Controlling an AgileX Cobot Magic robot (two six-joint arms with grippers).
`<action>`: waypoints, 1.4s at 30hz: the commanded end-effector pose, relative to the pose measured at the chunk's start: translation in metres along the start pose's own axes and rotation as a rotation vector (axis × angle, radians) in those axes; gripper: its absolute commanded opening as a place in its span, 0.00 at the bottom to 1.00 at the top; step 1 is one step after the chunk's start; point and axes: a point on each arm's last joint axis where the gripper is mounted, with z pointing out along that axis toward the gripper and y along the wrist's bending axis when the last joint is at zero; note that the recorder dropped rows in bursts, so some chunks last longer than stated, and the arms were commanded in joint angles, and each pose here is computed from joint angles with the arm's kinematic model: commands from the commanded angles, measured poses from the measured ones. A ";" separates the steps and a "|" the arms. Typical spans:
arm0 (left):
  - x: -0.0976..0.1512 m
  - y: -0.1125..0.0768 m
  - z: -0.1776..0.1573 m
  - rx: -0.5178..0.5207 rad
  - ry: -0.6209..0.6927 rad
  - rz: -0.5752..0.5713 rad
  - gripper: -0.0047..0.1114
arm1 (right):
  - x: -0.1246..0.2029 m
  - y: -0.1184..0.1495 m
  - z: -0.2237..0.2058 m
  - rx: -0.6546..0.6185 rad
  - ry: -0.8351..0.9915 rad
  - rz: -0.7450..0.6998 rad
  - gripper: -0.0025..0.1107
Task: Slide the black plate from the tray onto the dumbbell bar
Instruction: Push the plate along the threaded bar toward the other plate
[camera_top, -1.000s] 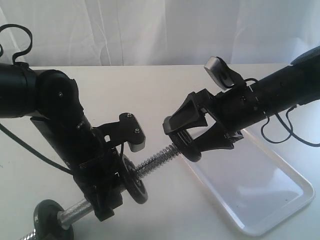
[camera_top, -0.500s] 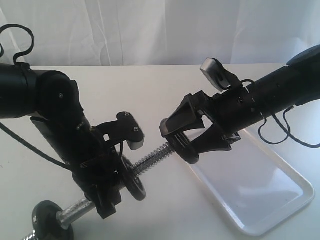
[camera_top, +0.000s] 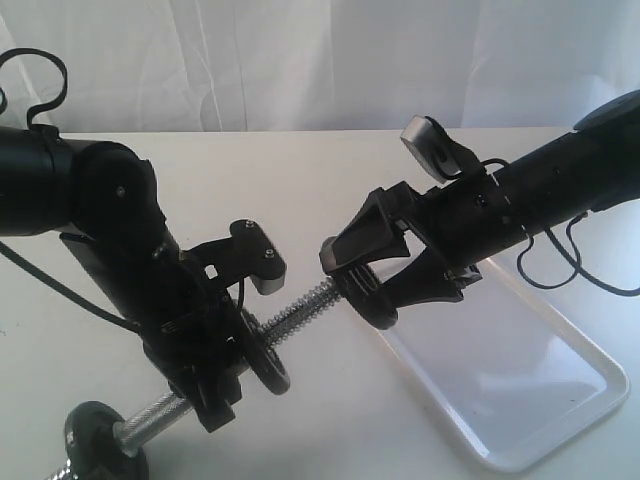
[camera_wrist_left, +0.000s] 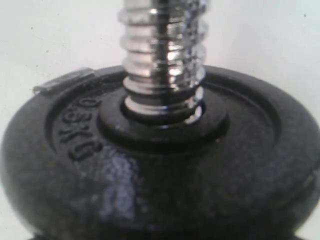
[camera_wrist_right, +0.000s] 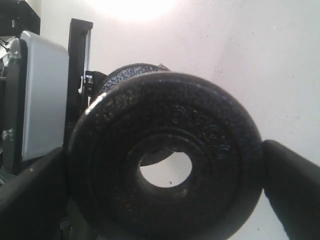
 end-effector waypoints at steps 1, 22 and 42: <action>-0.012 -0.010 -0.016 0.064 -0.112 -0.009 0.04 | -0.001 0.012 -0.003 -0.071 -0.022 -0.016 0.02; -0.013 -0.017 -0.035 0.065 -0.182 0.038 0.04 | -0.003 0.006 0.001 -0.087 -0.026 0.005 0.02; -0.013 -0.018 -0.038 0.060 -0.190 0.042 0.04 | -0.001 0.018 0.015 -0.116 0.002 -0.030 0.02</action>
